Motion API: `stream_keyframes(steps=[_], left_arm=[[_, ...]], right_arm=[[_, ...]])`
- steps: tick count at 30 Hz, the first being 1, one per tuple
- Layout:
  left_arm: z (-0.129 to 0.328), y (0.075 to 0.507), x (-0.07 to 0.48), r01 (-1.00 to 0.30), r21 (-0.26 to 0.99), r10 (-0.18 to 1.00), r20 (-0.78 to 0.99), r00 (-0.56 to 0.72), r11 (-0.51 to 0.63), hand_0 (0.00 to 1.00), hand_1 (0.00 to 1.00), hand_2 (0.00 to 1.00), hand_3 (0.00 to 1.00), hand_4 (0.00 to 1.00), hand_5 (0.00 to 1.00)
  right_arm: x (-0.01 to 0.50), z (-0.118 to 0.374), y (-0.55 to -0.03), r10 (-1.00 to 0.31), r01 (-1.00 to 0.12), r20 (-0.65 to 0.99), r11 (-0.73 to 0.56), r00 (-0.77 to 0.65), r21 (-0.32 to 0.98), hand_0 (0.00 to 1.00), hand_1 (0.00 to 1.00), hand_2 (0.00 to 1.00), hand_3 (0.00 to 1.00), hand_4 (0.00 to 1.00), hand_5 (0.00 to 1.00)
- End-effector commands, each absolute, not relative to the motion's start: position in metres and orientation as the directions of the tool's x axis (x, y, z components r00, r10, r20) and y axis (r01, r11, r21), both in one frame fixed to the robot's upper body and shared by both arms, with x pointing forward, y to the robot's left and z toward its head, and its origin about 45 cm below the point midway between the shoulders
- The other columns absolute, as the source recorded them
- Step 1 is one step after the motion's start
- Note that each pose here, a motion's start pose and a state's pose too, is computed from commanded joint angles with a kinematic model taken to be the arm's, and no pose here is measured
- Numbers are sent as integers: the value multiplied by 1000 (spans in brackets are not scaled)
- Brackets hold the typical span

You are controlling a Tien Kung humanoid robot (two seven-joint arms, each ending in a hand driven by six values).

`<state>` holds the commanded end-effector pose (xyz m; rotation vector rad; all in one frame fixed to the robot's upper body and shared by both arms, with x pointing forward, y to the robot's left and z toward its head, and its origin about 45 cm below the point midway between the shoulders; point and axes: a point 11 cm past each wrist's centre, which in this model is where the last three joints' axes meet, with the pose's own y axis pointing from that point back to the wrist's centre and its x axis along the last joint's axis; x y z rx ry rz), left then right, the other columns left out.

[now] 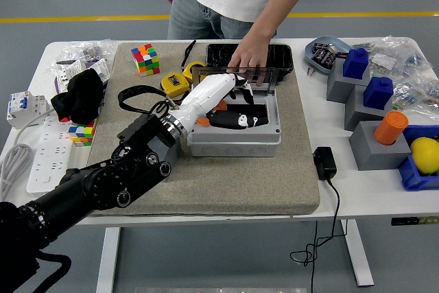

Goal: Fetch the battery,place it into the box,close the lid of the box

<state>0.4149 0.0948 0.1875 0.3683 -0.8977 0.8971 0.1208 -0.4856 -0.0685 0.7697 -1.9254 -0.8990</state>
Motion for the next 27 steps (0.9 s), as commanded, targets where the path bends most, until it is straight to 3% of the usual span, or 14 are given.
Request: stream_keyframes(steps=[4, 5, 10, 11, 16, 17, 20, 24, 27], left_arm=[[189, 83, 410, -781, -20, 500, 778, 380, 624, 778, 698, 621, 567, 998, 674], [190, 78, 408, -768, 2, 492, 767, 412, 640, 796, 736, 695, 690, 998, 839], [203, 55, 395, -711, 115, 467, 680, 565, 693, 796, 736, 695, 690, 998, 839], [205, 51, 391, -696, 137, 461, 658, 596, 705, 787, 738, 703, 696, 998, 998], [225, 34, 375, -588, 222, 426, 501, 753, 778, 787, 738, 703, 696, 998, 998], [229, 31, 371, -547, 238, 409, 448, 795, 803, 723, 718, 687, 676, 998, 965], [235, 27, 362, -460, 251, 365, 345, 864, 852, 723, 718, 687, 676, 998, 965], [243, 22, 346, -299, 219, 263, 178, 948, 929, 677, 704, 686, 671, 998, 967], [253, 19, 335, -203, 129, 197, 62, 978, 971, 677, 704, 686, 671, 998, 967]], right_arm=[[119, -69, -486, -781, -164, 437, 551, -446, 818, 896, 859, 805, 805, 998, 998], [118, -69, -486, -781, -163, 437, 551, -447, 818, 895, 858, 805, 804, 998, 998], [117, -70, -485, -781, -161, 437, 551, -447, 819, 895, 858, 805, 804, 998, 998], [117, -70, -485, -781, -162, 437, 551, -447, 819, 894, 853, 804, 804, 998, 998], [117, -70, -485, -781, -161, 435, 549, -448, 820, 894, 853, 804, 804, 998, 998], [116, -70, -485, -781, -160, 434, 548, -449, 821, 894, 847, 800, 803, 998, 998], [116, -70, -484, -782, -159, 432, 546, -450, 822, 894, 847, 800, 803, 998, 998], [117, -70, -484, -781, -162, 429, 545, -453, 822, 887, 836, 796, 802, 998, 998], [118, -71, -483, -782, -163, 427, 544, -454, 823, 887, 836, 796, 802, 998, 998]])
